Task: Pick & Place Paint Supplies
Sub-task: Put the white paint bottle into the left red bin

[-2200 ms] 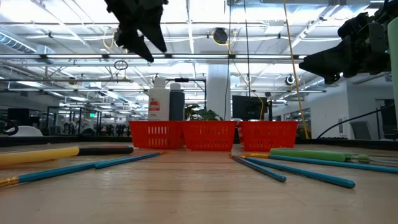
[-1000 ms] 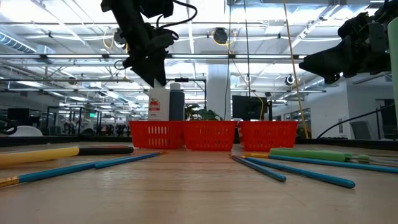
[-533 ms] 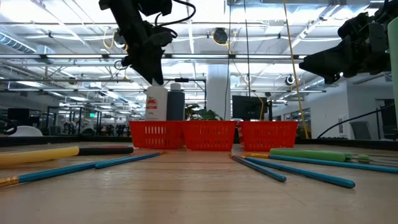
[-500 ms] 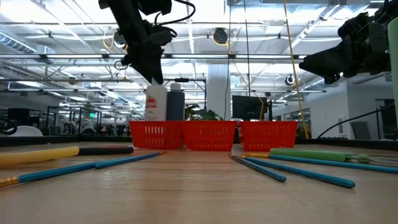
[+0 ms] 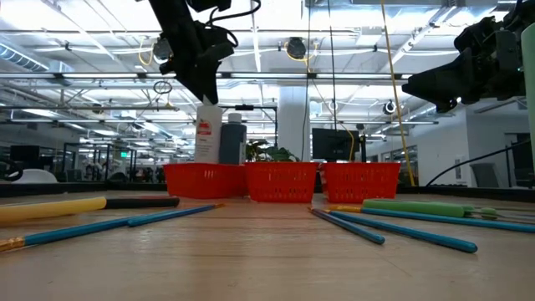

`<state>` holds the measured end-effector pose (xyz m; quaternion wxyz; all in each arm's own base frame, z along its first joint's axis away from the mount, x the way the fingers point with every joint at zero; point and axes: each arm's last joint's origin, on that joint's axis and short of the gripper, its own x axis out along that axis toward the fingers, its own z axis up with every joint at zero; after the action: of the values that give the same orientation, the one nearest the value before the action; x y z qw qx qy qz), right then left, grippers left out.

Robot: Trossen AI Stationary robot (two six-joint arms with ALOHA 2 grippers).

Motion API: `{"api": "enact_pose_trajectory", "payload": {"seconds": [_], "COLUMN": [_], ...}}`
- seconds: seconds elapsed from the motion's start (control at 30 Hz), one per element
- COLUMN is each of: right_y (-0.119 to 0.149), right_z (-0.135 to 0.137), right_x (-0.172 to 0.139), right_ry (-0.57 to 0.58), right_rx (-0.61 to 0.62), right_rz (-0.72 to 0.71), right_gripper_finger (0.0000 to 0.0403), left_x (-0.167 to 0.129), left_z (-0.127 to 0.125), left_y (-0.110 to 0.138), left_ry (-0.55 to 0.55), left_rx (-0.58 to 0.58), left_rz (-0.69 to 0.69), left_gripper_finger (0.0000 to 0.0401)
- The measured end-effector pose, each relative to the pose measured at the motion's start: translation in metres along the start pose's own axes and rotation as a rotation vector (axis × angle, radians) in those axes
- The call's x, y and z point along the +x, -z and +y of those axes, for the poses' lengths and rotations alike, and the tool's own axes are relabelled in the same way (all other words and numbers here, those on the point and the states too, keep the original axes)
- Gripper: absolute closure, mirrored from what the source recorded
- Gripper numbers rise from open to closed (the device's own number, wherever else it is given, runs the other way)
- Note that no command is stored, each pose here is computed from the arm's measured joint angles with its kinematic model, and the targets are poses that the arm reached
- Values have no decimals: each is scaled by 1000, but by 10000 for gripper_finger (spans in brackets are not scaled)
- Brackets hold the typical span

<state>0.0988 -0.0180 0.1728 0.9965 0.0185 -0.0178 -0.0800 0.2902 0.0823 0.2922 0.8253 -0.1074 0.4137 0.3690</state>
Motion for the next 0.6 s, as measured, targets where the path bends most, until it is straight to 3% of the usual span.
{"api": "enact_pose_trajectory", "payload": {"seconds": [0.6], "right_y": [0], "right_z": [0], "right_x": [0], "right_ry": [0], "right_rx": [0], "right_rz": [0], "right_gripper_finger": [261], "left_x": [23], "left_z": [-2], "left_y": [14], "left_ry": [-12], "left_rx": [-28], "left_rz": [-51], "left_gripper_finger": [280]}}
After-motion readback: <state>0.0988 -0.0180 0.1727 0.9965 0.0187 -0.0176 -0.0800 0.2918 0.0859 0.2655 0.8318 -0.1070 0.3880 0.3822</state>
